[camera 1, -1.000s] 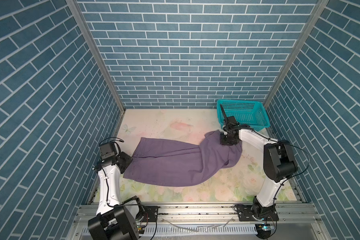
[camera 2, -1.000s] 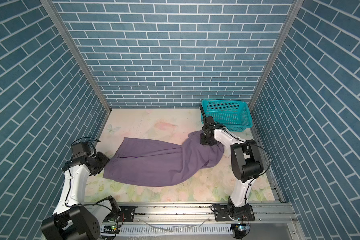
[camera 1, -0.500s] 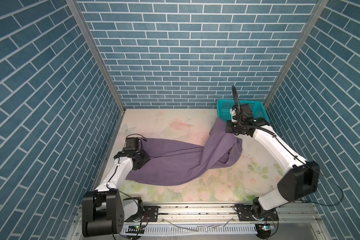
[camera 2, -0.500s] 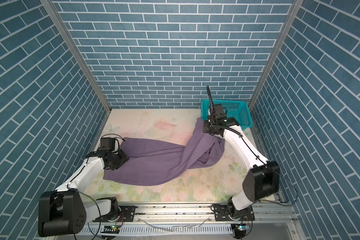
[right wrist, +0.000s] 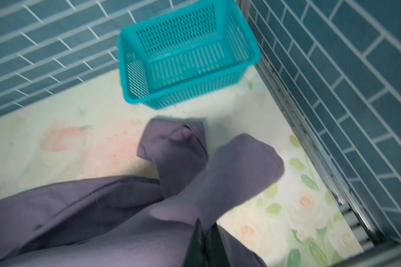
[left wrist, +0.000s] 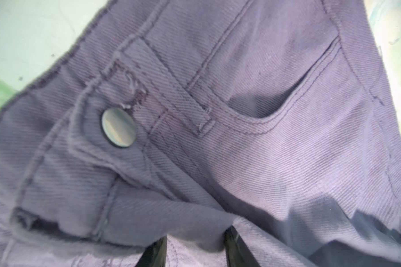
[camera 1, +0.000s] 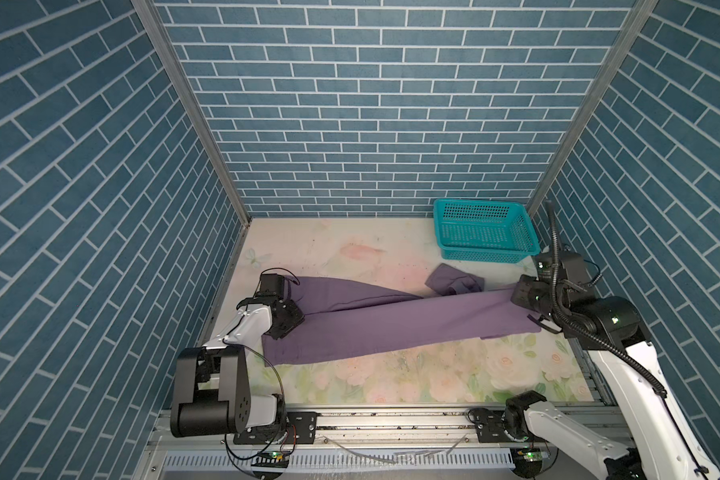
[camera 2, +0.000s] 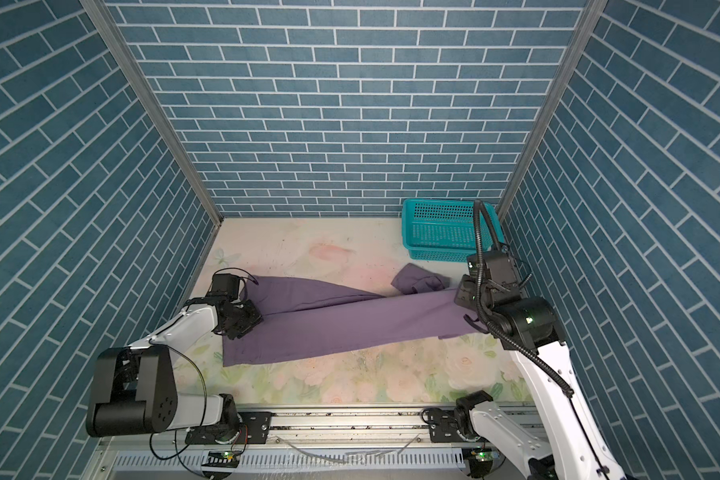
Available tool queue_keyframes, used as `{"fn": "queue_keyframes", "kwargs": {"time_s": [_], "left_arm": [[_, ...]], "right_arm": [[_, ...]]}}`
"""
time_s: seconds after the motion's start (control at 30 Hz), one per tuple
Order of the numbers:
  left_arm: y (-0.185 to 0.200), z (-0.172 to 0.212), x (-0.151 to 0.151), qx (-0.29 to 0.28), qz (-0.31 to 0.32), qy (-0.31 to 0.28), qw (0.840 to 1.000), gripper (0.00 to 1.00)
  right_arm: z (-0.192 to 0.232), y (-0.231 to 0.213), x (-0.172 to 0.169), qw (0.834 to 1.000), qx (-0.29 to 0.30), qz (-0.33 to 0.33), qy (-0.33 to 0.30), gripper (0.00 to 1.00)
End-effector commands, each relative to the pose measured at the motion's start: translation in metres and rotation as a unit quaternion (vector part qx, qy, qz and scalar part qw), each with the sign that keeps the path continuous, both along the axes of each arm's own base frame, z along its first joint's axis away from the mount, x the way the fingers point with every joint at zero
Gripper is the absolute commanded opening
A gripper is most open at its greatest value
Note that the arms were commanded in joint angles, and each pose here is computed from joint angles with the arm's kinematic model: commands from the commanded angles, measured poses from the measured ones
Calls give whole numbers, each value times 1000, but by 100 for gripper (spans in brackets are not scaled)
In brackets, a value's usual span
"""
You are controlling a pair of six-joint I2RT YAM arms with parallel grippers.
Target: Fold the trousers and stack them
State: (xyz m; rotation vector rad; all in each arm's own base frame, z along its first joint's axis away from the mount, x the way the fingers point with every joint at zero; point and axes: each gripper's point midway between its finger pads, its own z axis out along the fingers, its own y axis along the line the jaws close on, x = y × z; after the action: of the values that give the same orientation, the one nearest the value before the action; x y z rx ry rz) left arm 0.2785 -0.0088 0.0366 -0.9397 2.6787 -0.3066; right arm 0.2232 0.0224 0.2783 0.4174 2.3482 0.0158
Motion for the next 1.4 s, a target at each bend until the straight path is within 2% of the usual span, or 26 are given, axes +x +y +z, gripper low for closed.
{"fn": "queue_keyframes", "kwargs": {"time_s": [0.0, 0.03, 0.13, 0.2, 0.27, 0.43, 0.53, 0.63, 0.77, 0.97, 1.03, 1.13, 1.27, 1.37], "left_arm": [[15, -5, -11, 43, 5, 29, 999, 42], [18, -3, -13, 52, 8, 33, 998, 42], [30, 4, -20, 82, 22, 41, 996, 42], [40, 8, -25, 99, 39, 45, 993, 41], [52, 12, -33, 107, 65, 51, 991, 40], [92, 28, -57, 113, 161, 43, 980, 36], [104, 49, -57, 122, 180, 16, 976, 37], [96, 60, -46, 103, 158, 1, 982, 40], [78, 64, -27, 85, 105, 0, 991, 56], [46, 57, 2, 88, 31, 18, 995, 73], [38, 53, 12, 91, 18, 24, 995, 75], [29, 42, 26, 90, 3, 35, 995, 76], [26, 27, 44, 85, 0, 48, 995, 74], [25, 19, 56, 83, -1, 56, 995, 68]], "right_arm": [[-74, 4, -12, 994, 42, -52, 83, 0], [-95, 12, -12, 992, 59, -49, 103, 3], [-145, 26, -9, 984, 79, -48, 152, 31], [-152, 23, 0, 985, 59, -46, 157, 42], [-143, 21, 17, 988, 39, -36, 146, 48], [-96, 30, 77, 997, -6, 10, 80, 51], [-90, 56, 112, 996, -5, 61, 62, 50], [-103, 86, 137, 990, -39, 113, 73, 51], [-134, 119, 154, 980, -64, 161, 99, 55], [-182, 130, 164, 970, -80, 176, 146, 57], [-195, 130, 165, 967, -86, 176, 160, 56], [-201, 129, 167, 966, -91, 177, 167, 44], [-176, 128, 170, 972, -85, 171, 133, 0], [-135, 115, 167, 981, -92, 145, 88, 0]]}}
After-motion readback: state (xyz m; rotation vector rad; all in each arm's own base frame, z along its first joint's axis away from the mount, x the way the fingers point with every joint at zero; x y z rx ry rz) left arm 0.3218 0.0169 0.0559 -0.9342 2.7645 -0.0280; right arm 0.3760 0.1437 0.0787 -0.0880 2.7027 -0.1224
